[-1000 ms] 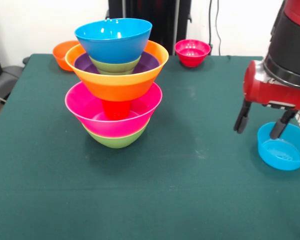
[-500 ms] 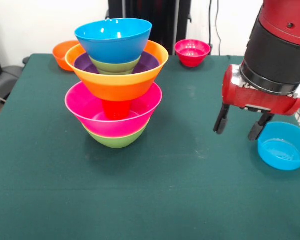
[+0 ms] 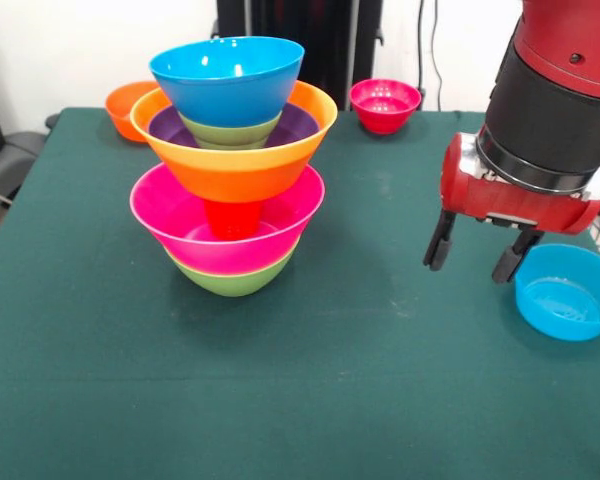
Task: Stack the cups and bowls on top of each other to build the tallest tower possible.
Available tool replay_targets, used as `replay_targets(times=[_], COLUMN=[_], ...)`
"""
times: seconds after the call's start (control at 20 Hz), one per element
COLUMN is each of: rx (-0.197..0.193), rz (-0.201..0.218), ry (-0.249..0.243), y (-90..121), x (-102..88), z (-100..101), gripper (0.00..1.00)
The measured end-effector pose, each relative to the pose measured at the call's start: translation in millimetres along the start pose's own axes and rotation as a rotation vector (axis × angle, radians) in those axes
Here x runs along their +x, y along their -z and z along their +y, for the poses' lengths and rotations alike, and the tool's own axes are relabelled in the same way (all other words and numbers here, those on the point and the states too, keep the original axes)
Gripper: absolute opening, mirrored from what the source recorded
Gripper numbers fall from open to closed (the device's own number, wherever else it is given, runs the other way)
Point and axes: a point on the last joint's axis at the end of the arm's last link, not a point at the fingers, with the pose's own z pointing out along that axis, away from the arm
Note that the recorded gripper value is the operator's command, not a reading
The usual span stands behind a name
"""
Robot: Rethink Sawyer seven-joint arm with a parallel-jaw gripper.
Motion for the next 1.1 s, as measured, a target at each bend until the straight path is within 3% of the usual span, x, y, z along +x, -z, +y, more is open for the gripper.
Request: replay_targets(times=[1.1], rx=[0.011], rz=[0.001], ry=[0.004], y=[-4.6], x=[0.8], z=[-1.3], gripper=[1.00])
